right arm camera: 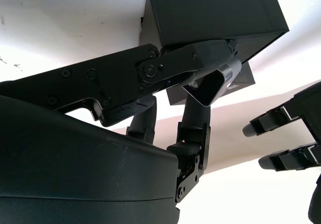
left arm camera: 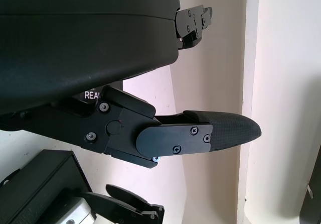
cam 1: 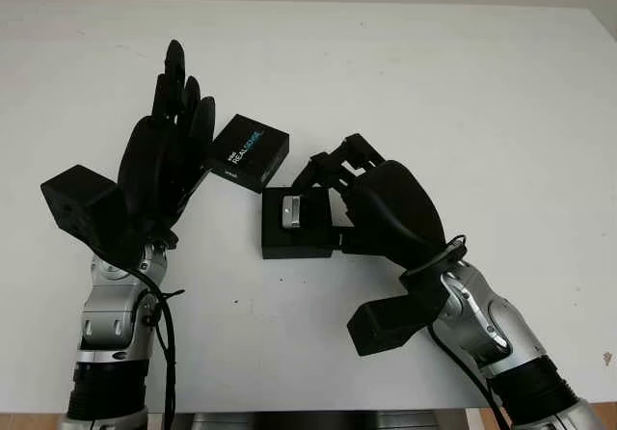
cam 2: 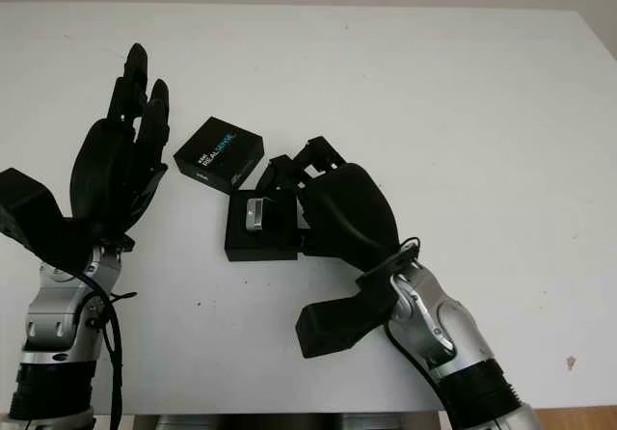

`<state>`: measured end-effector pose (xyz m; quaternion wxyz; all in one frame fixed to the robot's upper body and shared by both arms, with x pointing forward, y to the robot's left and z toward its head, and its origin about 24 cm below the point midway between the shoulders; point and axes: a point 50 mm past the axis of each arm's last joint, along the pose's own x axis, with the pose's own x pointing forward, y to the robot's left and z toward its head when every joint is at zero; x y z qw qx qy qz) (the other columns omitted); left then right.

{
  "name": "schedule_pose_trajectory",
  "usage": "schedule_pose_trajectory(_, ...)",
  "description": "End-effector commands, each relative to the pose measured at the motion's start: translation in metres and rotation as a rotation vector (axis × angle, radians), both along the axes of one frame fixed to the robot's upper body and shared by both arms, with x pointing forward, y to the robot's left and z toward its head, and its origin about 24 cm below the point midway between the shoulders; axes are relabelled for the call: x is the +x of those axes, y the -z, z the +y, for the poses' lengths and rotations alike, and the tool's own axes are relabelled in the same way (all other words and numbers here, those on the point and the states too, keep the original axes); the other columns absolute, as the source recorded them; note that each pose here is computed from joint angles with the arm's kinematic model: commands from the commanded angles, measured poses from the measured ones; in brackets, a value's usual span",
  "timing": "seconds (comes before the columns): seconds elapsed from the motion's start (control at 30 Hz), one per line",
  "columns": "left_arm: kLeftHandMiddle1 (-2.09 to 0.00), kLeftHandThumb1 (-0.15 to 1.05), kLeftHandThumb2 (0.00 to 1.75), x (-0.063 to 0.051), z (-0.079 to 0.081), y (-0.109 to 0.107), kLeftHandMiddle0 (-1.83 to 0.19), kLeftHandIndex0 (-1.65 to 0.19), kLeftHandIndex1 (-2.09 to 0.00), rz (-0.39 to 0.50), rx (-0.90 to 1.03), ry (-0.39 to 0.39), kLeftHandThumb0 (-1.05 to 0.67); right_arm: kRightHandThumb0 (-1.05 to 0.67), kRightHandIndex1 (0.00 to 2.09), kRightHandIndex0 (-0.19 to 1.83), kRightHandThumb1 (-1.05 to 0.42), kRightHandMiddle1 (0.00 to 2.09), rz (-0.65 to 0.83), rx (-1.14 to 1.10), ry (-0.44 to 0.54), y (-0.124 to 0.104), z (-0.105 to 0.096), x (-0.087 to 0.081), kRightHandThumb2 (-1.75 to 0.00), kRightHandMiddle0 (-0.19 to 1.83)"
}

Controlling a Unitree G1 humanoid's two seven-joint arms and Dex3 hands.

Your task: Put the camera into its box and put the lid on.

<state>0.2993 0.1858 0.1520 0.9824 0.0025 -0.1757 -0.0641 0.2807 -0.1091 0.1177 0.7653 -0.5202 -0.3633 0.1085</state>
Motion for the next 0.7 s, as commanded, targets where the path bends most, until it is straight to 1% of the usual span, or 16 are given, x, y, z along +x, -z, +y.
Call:
schedule_pose_trajectory(0.0,0.00,1.05,0.45,-0.003,0.000,0.000,0.19,0.19,0.00,-0.002,-0.002,0.000,-0.79,-0.41,1.37,0.24,-1.05,1.72,-0.015,0.007,-0.015,0.001,0.000,-0.003,-0.09,0.52)
schedule_pose_trajectory(0.23,0.00,1.05,0.47,-0.002,0.000,0.001,0.19,0.19,0.00,-0.002,0.013,0.002,-0.79,-0.39,1.47,0.22,-1.04,1.74,-0.033,0.087,-0.030,0.001,0.000,-0.003,-0.08,0.47)
schedule_pose_trajectory(0.3,0.00,1.05,0.47,-0.002,0.000,0.001,0.19,0.19,0.00,-0.003,0.009,0.004,-0.78,-0.37,1.53,0.16,-1.04,1.77,-0.029,0.146,-0.050,0.000,0.001,-0.002,-0.06,0.44)
schedule_pose_trajectory(0.37,0.00,1.05,0.46,-0.002,0.000,0.001,0.19,0.19,0.00,-0.008,0.012,0.006,-0.78,-0.36,1.61,0.09,-1.04,1.87,-0.007,0.222,-0.071,-0.001,0.001,-0.002,-0.06,0.40)
schedule_pose_trajectory(0.4,0.00,1.05,0.46,-0.002,0.000,0.002,0.19,0.19,0.00,-0.009,0.012,0.006,-0.78,-0.36,1.62,0.09,-1.04,1.89,0.001,0.248,-0.078,-0.002,0.001,-0.001,-0.06,0.39)
schedule_pose_trajectory(0.53,0.00,1.05,0.47,-0.002,-0.001,0.002,0.19,0.19,0.00,-0.006,0.013,0.013,-0.78,-0.35,1.64,0.05,-1.05,1.93,0.076,0.394,-0.116,-0.010,0.001,0.002,-0.07,0.35)
schedule_pose_trajectory(0.67,0.00,1.05,0.46,-0.003,-0.002,0.002,0.19,0.19,0.00,-0.006,0.014,0.011,-0.79,-0.38,1.63,0.04,-1.05,1.99,0.099,0.442,-0.137,-0.020,0.000,0.004,-0.10,0.35)
